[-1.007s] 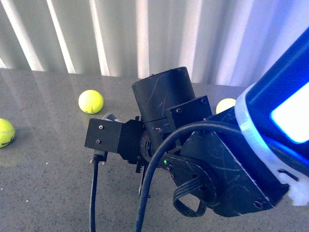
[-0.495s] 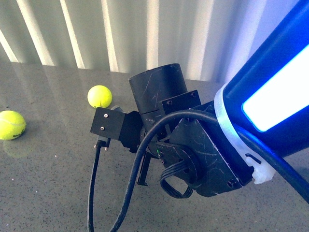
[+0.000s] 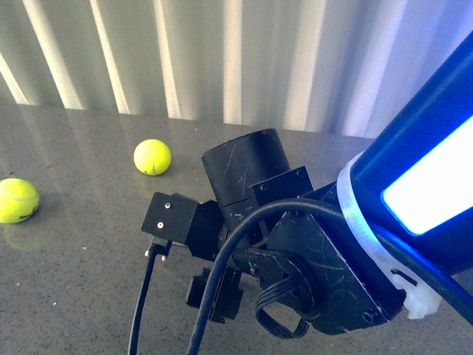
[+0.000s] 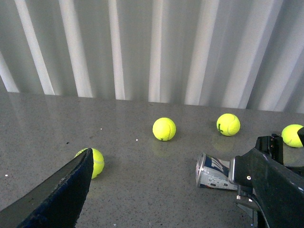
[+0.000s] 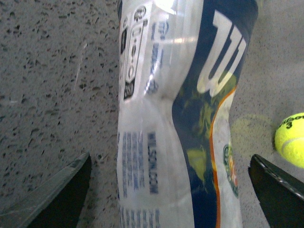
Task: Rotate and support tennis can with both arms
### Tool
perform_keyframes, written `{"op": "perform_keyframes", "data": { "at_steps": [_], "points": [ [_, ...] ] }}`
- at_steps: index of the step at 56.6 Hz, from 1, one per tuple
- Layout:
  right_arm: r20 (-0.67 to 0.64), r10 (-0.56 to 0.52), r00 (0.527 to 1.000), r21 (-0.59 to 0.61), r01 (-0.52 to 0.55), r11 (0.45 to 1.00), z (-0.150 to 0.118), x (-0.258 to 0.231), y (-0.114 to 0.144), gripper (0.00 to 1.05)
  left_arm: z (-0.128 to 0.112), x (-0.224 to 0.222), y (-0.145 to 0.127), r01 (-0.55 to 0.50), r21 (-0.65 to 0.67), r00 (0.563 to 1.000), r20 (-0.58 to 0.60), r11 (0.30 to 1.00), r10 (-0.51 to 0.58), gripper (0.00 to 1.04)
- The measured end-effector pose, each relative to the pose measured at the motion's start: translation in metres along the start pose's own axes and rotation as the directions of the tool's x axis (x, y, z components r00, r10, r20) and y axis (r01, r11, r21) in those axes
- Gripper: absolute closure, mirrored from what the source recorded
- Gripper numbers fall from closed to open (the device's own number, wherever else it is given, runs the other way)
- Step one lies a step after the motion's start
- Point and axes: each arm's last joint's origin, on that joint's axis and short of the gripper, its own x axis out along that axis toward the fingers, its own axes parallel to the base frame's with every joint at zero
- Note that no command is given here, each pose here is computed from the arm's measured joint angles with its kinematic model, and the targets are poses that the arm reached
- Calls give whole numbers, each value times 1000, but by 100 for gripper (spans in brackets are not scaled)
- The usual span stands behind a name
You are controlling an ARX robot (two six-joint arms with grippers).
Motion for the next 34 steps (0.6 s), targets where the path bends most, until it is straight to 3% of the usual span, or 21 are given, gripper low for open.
{"op": "perform_keyframes", "data": {
  "at_steps": [27, 34],
  "points": [
    [46, -81, 996, 80, 77, 994, -21, -73, -1, 7, 0, 0, 0, 0, 0, 1000, 0, 1000, 0, 7],
    [23, -218, 976, 205, 209, 956, -45, -106, -12, 7, 0, 0, 0, 0, 0, 1000, 0, 1000, 0, 7]
  ]
}}
